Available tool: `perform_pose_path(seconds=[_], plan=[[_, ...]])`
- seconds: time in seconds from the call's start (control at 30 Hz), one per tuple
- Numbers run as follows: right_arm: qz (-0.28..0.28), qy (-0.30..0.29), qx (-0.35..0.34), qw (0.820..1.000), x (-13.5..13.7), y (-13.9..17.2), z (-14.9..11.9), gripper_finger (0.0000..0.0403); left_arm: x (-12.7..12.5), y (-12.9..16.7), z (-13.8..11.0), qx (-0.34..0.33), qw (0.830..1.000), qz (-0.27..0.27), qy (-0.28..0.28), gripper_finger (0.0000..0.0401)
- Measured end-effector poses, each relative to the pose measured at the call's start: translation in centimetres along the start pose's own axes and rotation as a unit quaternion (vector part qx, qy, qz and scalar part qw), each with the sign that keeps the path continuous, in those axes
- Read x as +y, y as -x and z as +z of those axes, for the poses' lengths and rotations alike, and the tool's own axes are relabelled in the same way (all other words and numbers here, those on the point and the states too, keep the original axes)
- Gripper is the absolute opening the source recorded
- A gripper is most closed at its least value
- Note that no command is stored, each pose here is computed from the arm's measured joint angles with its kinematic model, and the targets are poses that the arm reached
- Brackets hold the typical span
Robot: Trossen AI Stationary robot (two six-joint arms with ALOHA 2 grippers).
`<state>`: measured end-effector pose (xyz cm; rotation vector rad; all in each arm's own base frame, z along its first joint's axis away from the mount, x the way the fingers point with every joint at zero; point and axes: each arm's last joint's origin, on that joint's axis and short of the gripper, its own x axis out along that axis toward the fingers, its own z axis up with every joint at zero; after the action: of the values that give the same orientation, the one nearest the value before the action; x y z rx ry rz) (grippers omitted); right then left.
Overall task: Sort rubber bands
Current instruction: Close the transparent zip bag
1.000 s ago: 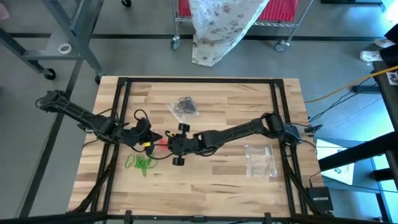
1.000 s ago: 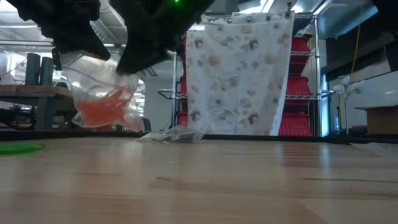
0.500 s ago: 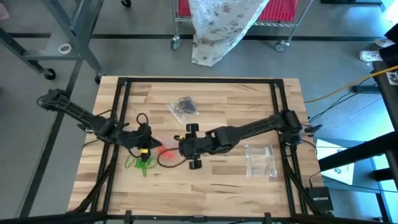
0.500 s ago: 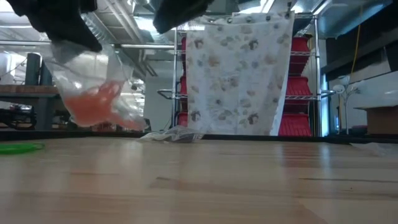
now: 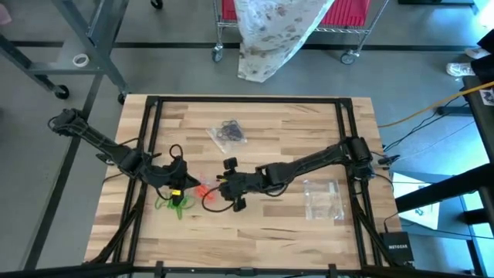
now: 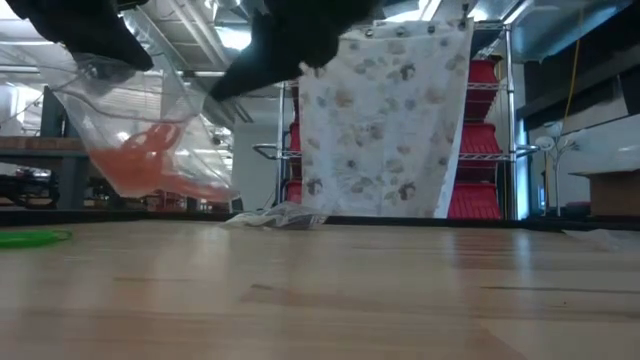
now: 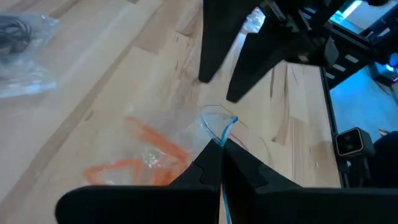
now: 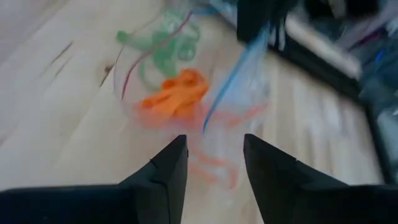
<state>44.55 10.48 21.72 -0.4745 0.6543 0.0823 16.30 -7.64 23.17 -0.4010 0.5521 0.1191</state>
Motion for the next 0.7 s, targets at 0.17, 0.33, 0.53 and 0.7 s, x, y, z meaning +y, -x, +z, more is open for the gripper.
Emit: perform_pose_path(seconds=[0.17, 0.33, 0.53, 0.7], plan=[[-0.010, 0.077, -0.008, 0.997, -0.1, -0.8, -0.2, 0.0145, 0.0, 0.0, 0.0, -0.001, 1.000, 0.000, 0.000, 0.0000], [-0.010, 0.105, -0.004, 0.994, 0.0, -0.9, -0.4, 0.0145, 0.0, 0.0, 0.0, -0.001, 1.000, 0.001, 0.003, 0.0000], [-0.023, 0.136, -0.028, 0.990, -0.2, -1.2, 0.0, 0.0145, 0.0, 0.0, 0.1, -0.005, 1.000, 0.000, 0.005, 0.0000], [-0.013, 0.177, -0.012, 0.984, 0.3, -2.4, -0.9, 0.0142, 0.0, 0.0, 0.1, -0.004, 1.000, 0.000, 0.006, 0.0000]])
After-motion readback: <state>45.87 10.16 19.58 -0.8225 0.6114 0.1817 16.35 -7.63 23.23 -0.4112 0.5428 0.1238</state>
